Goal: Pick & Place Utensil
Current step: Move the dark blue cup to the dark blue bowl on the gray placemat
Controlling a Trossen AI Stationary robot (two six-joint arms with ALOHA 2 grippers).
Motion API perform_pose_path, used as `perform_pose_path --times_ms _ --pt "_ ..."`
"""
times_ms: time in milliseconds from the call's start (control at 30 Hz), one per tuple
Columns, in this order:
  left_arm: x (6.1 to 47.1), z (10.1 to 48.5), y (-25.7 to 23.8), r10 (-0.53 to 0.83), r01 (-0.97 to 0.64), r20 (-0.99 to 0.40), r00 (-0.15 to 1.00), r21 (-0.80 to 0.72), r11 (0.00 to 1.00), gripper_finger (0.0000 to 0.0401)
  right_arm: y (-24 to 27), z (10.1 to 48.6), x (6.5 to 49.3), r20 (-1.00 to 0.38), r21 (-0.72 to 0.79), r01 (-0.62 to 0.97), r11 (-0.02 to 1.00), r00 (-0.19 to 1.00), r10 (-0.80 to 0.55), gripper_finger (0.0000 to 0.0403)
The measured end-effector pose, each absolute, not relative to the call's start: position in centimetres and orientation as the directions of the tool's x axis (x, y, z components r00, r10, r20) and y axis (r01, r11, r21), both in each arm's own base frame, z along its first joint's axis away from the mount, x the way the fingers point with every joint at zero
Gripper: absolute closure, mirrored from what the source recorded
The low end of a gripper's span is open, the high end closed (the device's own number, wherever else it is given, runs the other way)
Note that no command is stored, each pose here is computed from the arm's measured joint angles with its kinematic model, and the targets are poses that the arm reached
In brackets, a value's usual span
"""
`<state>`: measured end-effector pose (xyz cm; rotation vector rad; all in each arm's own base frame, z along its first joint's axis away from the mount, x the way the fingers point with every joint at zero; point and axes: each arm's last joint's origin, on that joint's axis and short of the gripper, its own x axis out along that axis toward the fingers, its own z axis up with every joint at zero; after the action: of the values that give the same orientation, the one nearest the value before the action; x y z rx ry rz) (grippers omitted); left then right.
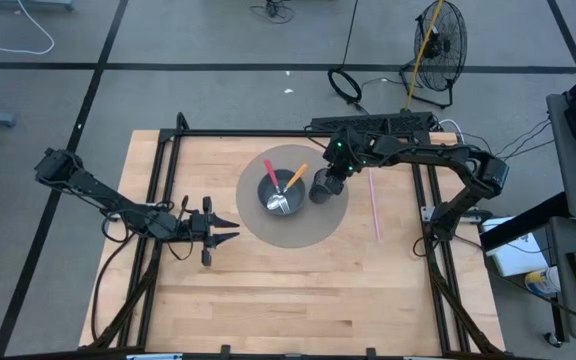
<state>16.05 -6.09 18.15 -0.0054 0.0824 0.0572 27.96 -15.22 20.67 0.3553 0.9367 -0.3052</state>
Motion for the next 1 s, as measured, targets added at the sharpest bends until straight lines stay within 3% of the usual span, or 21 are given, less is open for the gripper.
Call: perform_pose_path --times_ms 333,1000 --pt "16.0 18.2 -6.1 0.057 -0.056 -0.082 0.995 0.013 0.998 0.0297 -15.2 22.9 28.3 -0.844 0.152 0.383 0.911 0.530 -0.082 0.0394" --pt "16.0 18.2 -6.1 0.066 -0.065 -0.079 0.995 0.013 0.998 0.0297 -14.2 22.5 28.7 -0.864 0.161 0.381 0.911 0.500 -0.056 0.0394"
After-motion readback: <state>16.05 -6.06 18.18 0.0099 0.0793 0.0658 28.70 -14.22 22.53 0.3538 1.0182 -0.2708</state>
